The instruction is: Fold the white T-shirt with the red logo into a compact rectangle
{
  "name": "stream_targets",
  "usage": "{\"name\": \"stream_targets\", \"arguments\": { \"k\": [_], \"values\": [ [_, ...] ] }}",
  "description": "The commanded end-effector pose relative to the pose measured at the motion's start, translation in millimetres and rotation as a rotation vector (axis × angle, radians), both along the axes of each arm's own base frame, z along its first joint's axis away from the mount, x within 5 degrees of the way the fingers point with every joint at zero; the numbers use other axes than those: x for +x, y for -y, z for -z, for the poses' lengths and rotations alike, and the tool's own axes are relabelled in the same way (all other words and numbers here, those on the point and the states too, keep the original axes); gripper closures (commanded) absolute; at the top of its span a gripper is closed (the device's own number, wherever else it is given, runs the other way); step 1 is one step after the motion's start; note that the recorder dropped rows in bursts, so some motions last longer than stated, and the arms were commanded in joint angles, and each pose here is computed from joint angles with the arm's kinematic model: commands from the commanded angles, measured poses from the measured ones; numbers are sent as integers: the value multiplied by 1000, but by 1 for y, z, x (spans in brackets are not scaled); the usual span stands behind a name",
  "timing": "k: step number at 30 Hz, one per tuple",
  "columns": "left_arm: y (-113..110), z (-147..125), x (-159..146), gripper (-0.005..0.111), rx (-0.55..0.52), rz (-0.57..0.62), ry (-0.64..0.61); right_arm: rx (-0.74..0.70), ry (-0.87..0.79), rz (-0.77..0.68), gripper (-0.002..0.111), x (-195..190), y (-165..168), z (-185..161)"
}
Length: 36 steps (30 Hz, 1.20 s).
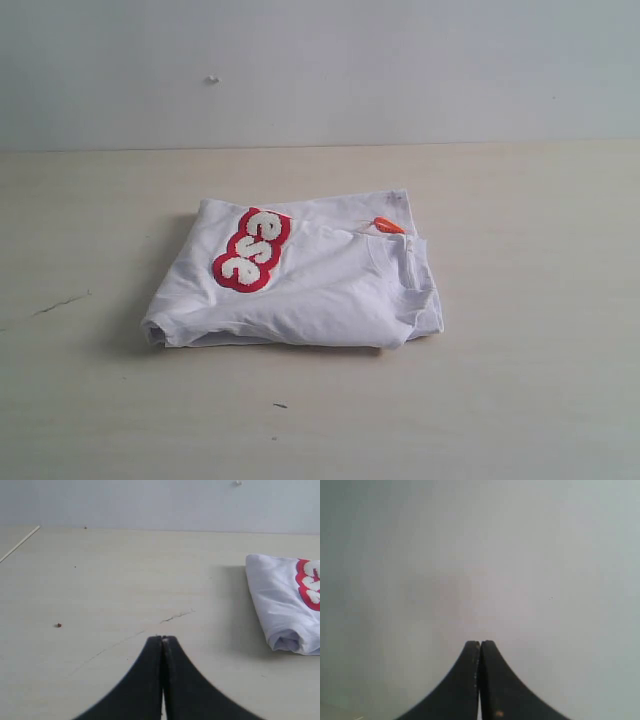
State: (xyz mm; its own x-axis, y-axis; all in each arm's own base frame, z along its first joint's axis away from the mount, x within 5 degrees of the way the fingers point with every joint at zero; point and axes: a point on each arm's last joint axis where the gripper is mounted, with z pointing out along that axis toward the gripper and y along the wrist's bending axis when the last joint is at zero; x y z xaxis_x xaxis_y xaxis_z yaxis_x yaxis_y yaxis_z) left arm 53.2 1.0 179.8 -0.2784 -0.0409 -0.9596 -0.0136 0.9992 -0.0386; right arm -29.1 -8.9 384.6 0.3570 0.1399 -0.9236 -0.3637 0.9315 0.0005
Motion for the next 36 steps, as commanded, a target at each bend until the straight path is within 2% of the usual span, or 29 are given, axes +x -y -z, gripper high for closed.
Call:
{"name": "stream_targets", "arguments": {
  "k": [1,7,36],
  "values": [
    [0,-2,0,107,-3,-1,17,-4,-11,-3,108,1,0,2],
    [0,-2,0,107,-3,-1,17,-49,-121,-7,108,4,-2,13],
    [0,-2,0,107,-3,-1,17,-56,-136,0,108,8,-3,18]
  ]
}}
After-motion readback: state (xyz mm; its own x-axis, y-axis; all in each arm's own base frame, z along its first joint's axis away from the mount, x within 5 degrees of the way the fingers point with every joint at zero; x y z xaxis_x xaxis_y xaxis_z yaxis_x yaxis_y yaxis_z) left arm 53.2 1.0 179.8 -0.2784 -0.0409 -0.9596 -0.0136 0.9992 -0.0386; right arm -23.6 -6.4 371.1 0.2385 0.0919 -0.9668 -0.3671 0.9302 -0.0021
